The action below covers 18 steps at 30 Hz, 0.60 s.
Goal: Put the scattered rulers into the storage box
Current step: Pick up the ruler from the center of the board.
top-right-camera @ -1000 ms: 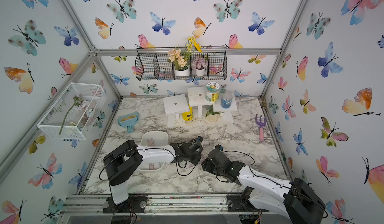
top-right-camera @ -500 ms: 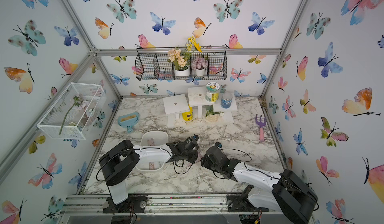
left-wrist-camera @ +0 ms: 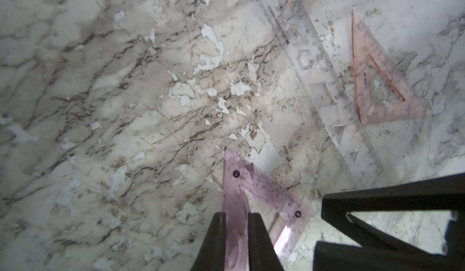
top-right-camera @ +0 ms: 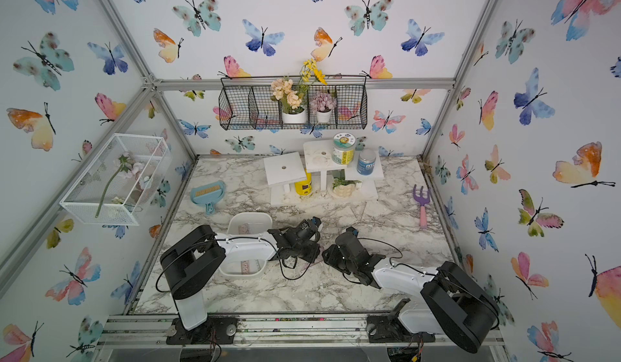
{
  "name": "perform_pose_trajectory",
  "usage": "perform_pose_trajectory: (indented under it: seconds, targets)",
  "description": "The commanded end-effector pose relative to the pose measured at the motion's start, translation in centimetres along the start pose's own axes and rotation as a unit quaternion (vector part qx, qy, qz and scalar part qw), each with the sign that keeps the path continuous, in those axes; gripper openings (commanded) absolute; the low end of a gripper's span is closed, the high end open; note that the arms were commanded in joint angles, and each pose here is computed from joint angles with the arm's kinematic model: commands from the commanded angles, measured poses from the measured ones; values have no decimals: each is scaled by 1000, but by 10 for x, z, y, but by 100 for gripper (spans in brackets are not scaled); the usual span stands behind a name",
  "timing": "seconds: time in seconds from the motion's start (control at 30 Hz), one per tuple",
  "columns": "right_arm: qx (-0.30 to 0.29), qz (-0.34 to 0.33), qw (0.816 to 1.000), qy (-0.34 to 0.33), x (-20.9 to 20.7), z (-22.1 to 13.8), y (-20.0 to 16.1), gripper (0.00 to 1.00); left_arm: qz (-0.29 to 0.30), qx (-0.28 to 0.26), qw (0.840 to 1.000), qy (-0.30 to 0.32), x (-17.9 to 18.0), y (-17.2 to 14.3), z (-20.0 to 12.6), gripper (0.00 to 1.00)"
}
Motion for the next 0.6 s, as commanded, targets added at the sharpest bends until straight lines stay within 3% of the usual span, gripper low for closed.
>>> perform_pose_trajectory:
  seconds: [0.0, 0.33, 0.57]
  targets:
    - [19, 7, 1000, 4, -7, 4, -4, 40, -15, 217, 974, 61, 31, -92, 23, 15]
    - [23, 8, 1000, 11, -3, 16, -3, 38, -15, 222, 973, 55, 31, -95, 25, 14]
    - [18, 6, 1000, 23, 3, 17, 0, 26, -15, 223, 973, 54, 31, -95, 25, 14]
Point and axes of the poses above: each gripper's point midway between its finger pads, its own z axis out along the fingers, its own x axis along the line the jaws close on, y = z × x, the point moved 9 cm from there along -z, back along the fingers, and after that the axes turned 11 degrees about z, right-handed, at the moved point
